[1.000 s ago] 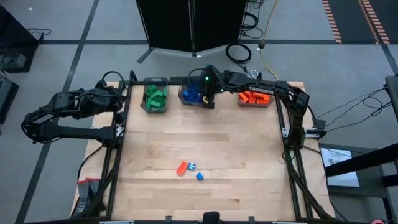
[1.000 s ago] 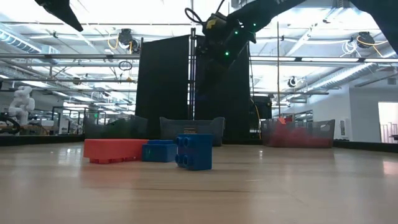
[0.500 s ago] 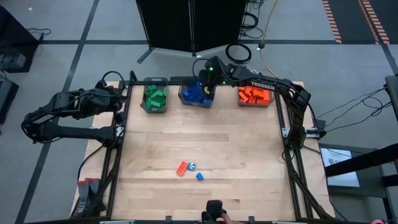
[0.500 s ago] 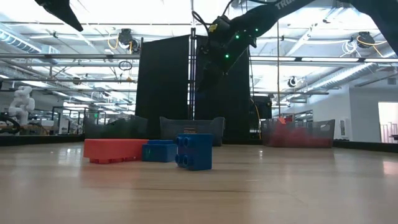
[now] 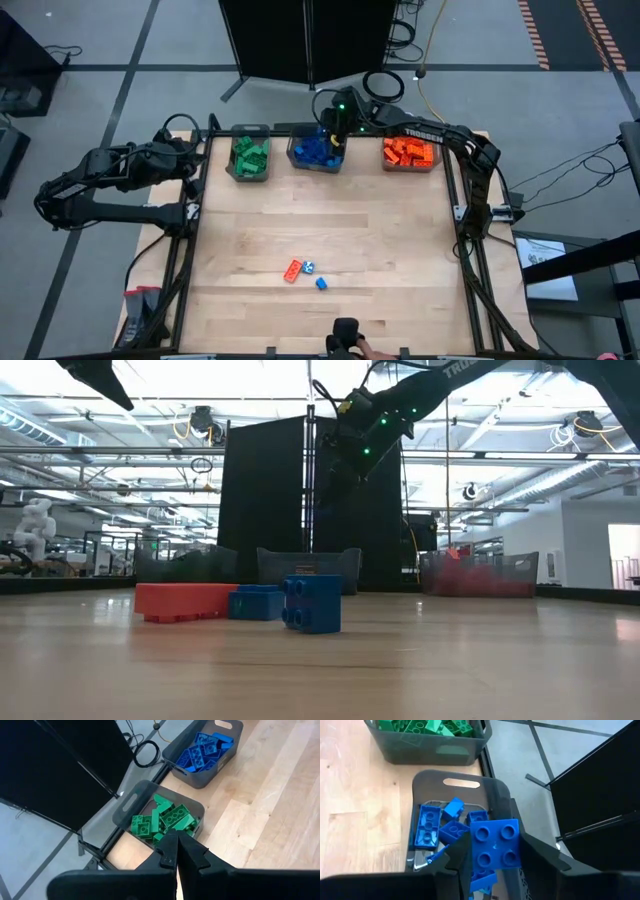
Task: Sort blocks
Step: Put the blue game piece into the middle black bin
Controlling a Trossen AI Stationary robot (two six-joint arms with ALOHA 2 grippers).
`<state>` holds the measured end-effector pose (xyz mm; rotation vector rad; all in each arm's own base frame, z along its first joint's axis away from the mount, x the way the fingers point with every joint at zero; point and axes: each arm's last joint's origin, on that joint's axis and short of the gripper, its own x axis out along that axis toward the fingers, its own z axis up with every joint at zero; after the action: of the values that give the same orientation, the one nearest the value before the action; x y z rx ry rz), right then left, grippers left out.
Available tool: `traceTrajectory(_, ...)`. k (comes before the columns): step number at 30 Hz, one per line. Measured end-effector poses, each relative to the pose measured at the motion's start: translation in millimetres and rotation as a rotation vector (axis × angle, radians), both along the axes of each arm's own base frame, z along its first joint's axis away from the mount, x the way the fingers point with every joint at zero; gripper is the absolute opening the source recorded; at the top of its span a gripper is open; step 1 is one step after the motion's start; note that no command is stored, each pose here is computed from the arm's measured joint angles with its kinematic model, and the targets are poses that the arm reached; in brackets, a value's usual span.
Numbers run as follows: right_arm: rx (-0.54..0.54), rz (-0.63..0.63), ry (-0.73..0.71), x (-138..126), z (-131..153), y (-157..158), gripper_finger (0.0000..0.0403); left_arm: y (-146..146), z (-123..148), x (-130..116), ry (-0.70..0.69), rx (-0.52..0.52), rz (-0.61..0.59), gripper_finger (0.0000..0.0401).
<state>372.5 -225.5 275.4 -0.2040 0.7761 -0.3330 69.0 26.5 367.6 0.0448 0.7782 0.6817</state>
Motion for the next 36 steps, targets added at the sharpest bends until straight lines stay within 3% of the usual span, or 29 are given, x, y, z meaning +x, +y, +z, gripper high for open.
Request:
traceTrajectory(10,0.077,-0.019,0.079,6.5,-29.7,-2.7,0.013,0.1,0.1,-0.1,-0.001,0.002,0.005,0.0)
traceTrajectory(22,0.115,-0.036,0.136,4.0,-42.6,-7.0,0.013,0.2,0.1,-0.2,-0.013,-0.005,0.023,0.0)
traceTrajectory(29,0.189,-0.041,0.265,-3.4,-61.5,-7.3,0.013,0.4,0.2,-0.3,-0.008,0.004,0.025,0.0)
traceTrajectory(36,0.188,-0.038,0.27,-2.2,-65.7,-8.9,0.013,0.5,0.2,-0.5,-0.006,0.01,0.027,0.0)
